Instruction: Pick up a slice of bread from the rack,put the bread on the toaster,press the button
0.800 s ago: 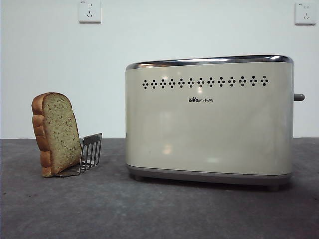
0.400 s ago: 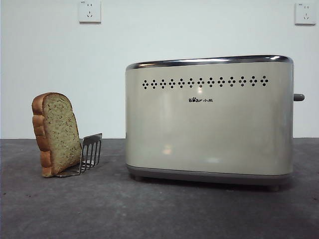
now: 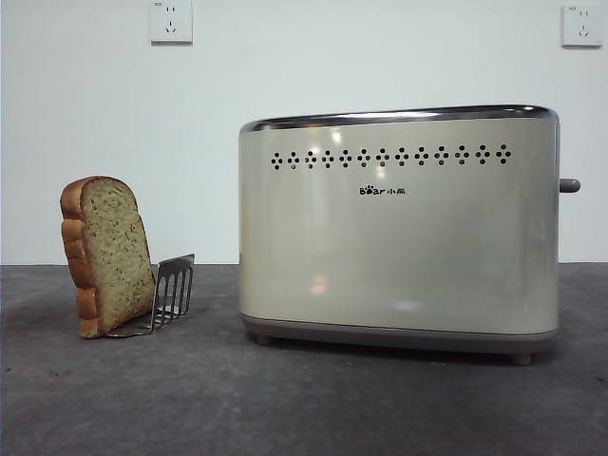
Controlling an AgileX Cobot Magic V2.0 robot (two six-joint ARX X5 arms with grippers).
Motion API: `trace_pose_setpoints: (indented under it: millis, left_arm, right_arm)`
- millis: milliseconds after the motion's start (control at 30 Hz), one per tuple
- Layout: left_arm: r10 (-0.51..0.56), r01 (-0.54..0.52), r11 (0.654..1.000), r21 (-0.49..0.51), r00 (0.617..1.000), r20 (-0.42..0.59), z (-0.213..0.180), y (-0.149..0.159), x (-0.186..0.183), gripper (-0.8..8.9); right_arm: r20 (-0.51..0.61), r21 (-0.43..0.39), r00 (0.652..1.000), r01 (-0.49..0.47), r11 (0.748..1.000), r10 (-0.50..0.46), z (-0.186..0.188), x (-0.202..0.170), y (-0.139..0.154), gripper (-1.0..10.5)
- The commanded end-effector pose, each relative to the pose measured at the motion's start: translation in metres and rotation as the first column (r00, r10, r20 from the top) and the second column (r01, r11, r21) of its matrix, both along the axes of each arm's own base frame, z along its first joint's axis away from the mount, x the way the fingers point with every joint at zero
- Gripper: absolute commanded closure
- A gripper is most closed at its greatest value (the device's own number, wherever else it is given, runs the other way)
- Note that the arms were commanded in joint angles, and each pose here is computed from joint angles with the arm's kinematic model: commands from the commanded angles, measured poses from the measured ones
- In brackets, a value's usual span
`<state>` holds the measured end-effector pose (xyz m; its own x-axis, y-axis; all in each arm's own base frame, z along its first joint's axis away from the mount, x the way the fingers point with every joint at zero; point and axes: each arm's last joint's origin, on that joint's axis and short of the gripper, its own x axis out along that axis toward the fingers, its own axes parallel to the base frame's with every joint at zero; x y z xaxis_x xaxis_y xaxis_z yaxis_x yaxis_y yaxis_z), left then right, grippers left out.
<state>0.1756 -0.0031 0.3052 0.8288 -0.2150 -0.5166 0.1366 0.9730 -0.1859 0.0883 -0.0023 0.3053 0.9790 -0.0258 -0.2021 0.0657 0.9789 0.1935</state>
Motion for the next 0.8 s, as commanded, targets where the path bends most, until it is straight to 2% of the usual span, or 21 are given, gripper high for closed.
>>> trace_pose_setpoints:
  millis: [33, 100, 233, 333, 533, 800]
  left_arm:
    - [-0.038, 0.033, 0.997, -0.064, 0.996, -0.078, 0.006, -0.001, 0.013, 8.19]
    - [-0.058, 0.046, 0.996, -0.08, 0.987, -0.148, 0.01, -0.002, 0.023, 8.19]
    - [-0.068, 0.048, 0.996, -0.081, 0.962, -0.266, 0.02, -0.002, 0.043, 8.19]
    - [-0.083, 0.064, 0.996, -0.068, 0.941, -0.327, 0.027, -0.002, 0.056, 8.19]
    - [-0.112, 0.097, 0.994, -0.055, 0.899, -0.424, 0.035, -0.003, 0.082, 8.16]
    - [-0.15, 0.145, 0.988, -0.052, 0.833, -0.533, 0.038, -0.009, 0.12, 7.94]
  right_arm:
    - [-0.073, 0.001, 0.997, -0.001, 1.0, 0.001, 0.001, 0.001, 0.0, 9.5]
    - [-0.113, -0.014, 0.993, -0.023, 1.0, 0.021, 0.001, 0.003, 0.0, 9.5]
    - [-0.153, -0.053, 0.979, -0.146, 0.988, 0.137, 0.0, 0.007, 0.003, 9.5]
    - [-0.158, -0.043, 0.965, -0.216, 0.975, 0.207, 0.001, 0.009, 0.005, 9.5]
    - [-0.197, -0.034, 0.947, -0.265, 0.964, 0.254, 0.003, 0.012, 0.006, 9.5]
    - [-0.197, 0.003, 0.911, -0.369, 0.929, 0.362, 0.007, 0.015, 0.009, 9.5]
